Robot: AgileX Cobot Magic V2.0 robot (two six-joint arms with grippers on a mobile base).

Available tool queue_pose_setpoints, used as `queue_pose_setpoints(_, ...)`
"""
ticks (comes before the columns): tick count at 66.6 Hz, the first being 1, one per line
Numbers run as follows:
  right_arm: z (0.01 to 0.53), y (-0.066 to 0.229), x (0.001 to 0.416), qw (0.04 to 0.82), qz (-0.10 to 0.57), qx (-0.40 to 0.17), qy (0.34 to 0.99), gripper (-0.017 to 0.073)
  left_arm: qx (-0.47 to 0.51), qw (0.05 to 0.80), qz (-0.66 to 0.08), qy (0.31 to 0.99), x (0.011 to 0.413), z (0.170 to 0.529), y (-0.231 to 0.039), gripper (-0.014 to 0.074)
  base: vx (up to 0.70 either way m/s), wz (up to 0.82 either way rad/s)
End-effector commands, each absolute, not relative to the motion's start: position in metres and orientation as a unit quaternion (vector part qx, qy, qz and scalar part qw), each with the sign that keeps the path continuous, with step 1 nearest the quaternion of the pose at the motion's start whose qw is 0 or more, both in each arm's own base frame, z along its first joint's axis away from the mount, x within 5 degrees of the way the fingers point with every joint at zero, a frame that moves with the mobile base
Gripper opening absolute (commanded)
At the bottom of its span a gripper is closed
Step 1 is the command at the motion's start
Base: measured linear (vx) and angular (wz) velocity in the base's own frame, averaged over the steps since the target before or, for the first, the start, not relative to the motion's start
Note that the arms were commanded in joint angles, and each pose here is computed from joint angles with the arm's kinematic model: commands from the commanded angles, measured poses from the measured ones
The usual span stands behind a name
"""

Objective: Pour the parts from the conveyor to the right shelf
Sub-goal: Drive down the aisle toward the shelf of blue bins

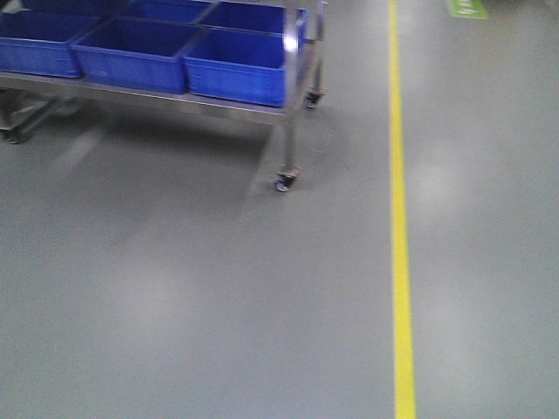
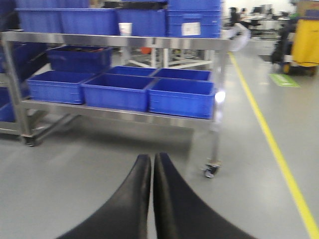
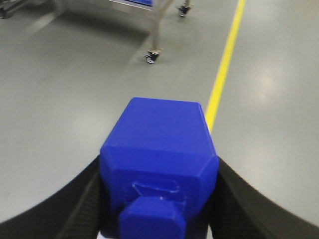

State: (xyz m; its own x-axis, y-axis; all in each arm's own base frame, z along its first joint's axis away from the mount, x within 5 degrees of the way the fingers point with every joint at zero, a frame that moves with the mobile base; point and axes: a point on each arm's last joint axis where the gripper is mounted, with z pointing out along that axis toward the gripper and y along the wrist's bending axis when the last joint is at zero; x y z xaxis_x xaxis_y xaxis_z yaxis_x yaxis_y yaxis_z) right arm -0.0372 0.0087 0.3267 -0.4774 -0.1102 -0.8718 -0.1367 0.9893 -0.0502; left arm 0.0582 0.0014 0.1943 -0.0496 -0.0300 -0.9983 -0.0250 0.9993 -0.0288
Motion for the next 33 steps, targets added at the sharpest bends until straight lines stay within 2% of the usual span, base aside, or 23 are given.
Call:
queue_pose_setpoints(1, 0.3336, 0.0091, -0.0361, 0.509, 0.012, -0.075, 0.857, -0.0005, -0.022, 0.719, -0.010, 0.695, 0.0587, 0.2073, 0.0010, -0.0006, 0.57, 0.61)
queue_pose_setpoints(33, 0.3335, 0.0086, -0.0361, 0.509, 0.009, -0.074, 0.857, -0.0005, -0.022, 0.719, -0.010, 0.695, 0.0587, 0.2073, 0.0010, -0.0006, 0.53, 0.76)
